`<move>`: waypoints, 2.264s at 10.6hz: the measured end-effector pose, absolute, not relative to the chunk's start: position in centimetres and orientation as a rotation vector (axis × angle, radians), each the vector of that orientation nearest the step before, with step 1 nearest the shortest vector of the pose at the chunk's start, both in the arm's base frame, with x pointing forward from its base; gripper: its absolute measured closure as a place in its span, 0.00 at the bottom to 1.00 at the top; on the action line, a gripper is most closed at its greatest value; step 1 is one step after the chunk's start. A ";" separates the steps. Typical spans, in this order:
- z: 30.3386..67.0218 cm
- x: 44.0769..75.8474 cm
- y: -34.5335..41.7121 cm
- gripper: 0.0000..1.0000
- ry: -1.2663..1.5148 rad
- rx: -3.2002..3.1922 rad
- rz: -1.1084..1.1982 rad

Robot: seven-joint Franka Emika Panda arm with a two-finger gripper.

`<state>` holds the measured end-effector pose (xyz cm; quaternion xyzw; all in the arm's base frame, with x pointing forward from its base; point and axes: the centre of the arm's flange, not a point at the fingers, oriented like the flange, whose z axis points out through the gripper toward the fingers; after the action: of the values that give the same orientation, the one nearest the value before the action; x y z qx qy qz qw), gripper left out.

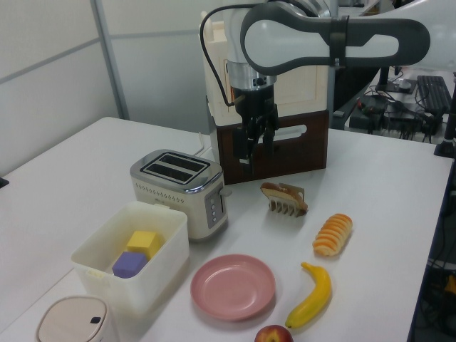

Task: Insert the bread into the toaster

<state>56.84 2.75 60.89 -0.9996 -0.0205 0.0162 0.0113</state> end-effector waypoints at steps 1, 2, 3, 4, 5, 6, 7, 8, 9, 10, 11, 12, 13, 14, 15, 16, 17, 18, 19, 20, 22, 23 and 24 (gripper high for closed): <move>60.5 56.8 2.9 0.00 -0.067 -3.118 0.062; 60.4 56.8 2.9 0.00 -0.035 -3.119 0.067; 60.1 57.0 2.8 0.00 -0.009 -3.120 0.076; 59.7 57.1 2.7 0.00 0.002 -3.129 0.086; 59.3 57.3 2.6 0.00 0.006 -3.138 0.096; 59.1 57.4 2.5 0.00 0.008 -3.141 0.100; 59.1 57.4 2.5 0.00 0.008 -3.141 0.102; 59.0 57.4 2.5 0.00 0.008 -3.141 0.103; 59.0 57.4 2.5 0.00 0.008 -3.141 0.103; 59.0 57.4 2.5 0.00 0.008 -3.141 0.103; 59.0 57.4 2.4 0.00 0.009 -3.142 0.103; 59.0 57.5 2.4 0.00 0.011 -3.142 0.103; 59.0 57.5 2.3 0.00 0.012 -3.142 0.103; 59.0 57.5 2.2 0.00 0.012 -3.143 0.103; 59.0 57.5 1.8 0.00 0.014 -3.143 0.103; 59.0 57.5 1.2 0.00 0.017 -3.144 0.103; 59.0 57.5 0.3 0.00 0.005 -3.144 0.103; 59.0 57.5 -1.1 0.00 -0.004 -3.145 0.102; 59.1 57.6 -2.6 0.00 -0.011 -3.146 0.089; 59.1 57.6 -4.3 0.00 -0.007 -3.147 0.074; 58.0 58.3 -7.6 0.00 0.024 -3.162 0.048; 57.0 58.9 -9.4 0.00 0.050 -3.184 0.032; 55.5 59.6 -11.1 0.00 0.064 -3.214 0.026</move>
<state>59.61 -11.12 55.50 -0.9991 0.0198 0.0081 -0.0363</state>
